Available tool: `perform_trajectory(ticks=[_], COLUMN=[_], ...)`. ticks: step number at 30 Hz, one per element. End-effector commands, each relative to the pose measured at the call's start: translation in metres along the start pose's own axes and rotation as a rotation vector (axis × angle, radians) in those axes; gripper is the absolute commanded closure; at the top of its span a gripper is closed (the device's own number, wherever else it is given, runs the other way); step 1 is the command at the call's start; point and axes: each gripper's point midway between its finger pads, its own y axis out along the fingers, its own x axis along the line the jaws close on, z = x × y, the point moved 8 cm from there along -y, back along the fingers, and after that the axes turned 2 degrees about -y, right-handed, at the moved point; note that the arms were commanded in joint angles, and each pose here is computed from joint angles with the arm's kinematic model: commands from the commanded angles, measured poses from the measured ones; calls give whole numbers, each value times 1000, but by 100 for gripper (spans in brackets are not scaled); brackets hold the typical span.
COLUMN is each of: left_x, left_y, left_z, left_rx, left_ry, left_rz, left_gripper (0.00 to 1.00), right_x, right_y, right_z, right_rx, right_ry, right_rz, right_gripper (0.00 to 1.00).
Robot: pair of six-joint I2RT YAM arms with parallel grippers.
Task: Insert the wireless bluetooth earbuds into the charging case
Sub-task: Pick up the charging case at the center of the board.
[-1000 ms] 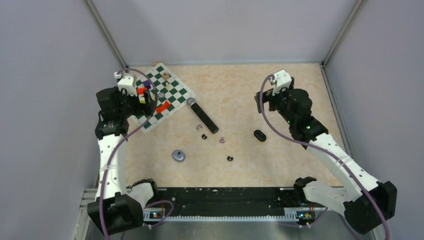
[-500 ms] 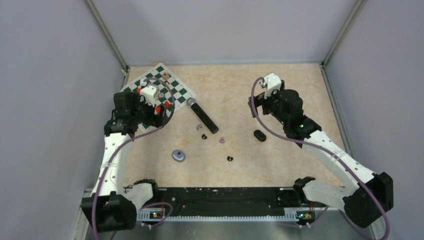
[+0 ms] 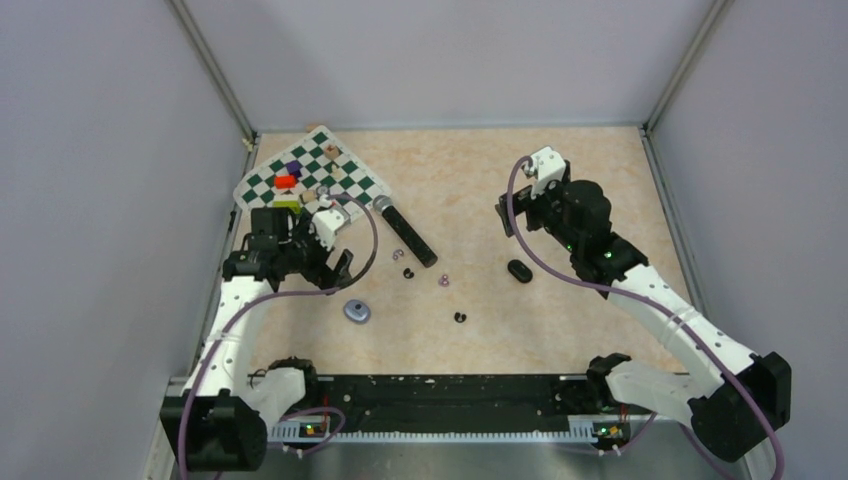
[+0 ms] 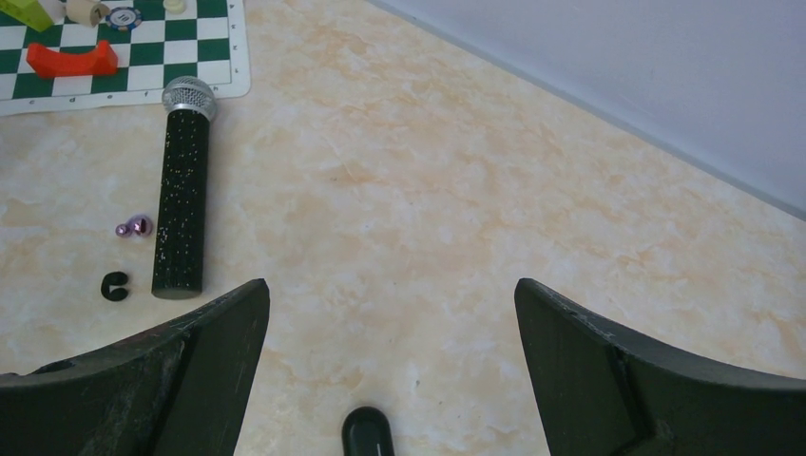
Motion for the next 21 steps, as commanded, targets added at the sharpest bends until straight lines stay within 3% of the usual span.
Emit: perform_trajectory(ticks=[1,9,21], left_x=[-13,-22,-19], left_y=[2,26,43], left_z=[3,27,36], left_rx=[-8,143,174], left_ry=[118,287,586], left_rz=[77,133,270], left_gripper=[1,3,1], right_x=[1,9,9], right_y=[1,10,19], right_z=[-13,1,12], right_rx=[-48,-15,25], right_ry=[-22,-48,-83], right_rz=[-4,-76,-69], right_gripper=[1,1,1])
